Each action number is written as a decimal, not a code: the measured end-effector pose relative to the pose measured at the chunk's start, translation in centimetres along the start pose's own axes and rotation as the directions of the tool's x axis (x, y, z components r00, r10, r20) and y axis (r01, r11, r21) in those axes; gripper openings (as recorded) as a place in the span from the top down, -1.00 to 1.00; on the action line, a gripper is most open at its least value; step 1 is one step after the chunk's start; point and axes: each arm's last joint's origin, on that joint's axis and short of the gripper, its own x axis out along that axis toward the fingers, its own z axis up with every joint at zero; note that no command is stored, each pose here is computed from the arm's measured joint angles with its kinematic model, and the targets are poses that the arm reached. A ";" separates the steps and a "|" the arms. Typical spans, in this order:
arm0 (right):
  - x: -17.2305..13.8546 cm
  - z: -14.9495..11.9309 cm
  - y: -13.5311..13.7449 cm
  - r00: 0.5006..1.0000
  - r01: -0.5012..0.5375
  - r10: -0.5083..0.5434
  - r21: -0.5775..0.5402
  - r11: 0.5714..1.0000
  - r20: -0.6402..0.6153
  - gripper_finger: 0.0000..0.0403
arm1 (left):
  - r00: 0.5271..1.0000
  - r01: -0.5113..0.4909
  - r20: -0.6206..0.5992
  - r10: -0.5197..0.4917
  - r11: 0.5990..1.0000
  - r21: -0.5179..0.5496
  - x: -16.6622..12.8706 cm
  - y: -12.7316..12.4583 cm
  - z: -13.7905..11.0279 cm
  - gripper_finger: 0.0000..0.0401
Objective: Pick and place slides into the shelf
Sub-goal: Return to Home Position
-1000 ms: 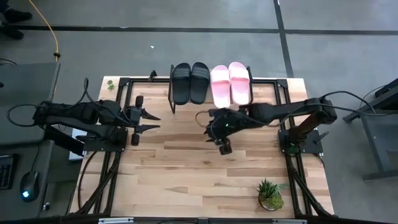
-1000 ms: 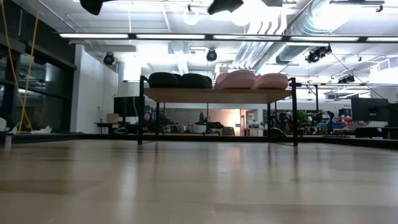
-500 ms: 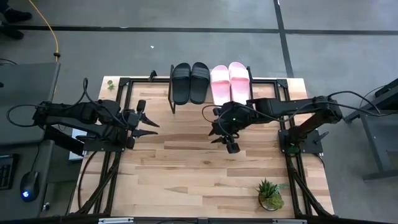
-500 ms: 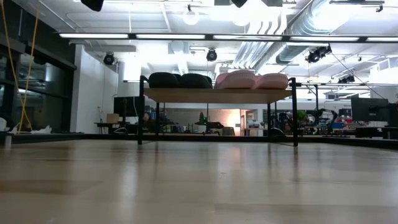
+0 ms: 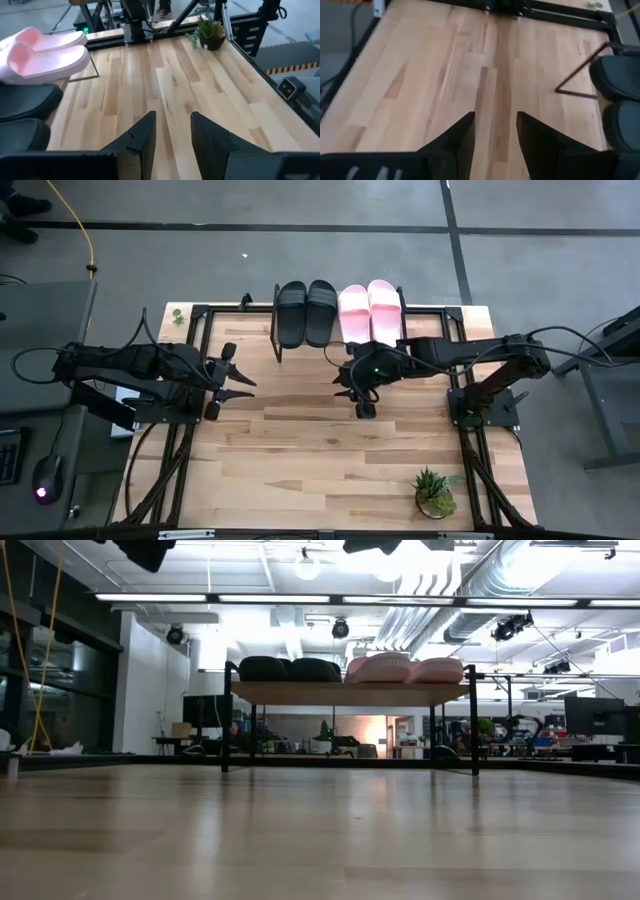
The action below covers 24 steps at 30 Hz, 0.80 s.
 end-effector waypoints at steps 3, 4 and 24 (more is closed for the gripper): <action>-0.1 0.2 0.1 0.998 -0.052 0.053 -0.035 0.998 0.024 0.34 | 1.000 0.000 -0.001 0.000 0.999 0.045 0.0 0.0 0.0 0.47; -0.2 0.2 0.2 0.997 -0.073 0.075 -0.047 0.996 0.032 0.34 | 1.000 0.000 0.000 0.000 0.998 0.060 0.0 0.0 0.0 0.47; -8.1 -1.8 0.2 0.900 -0.125 0.145 -0.076 0.989 0.411 0.34 | 0.982 0.025 0.183 -0.036 0.998 0.064 -0.3 0.0 1.7 0.47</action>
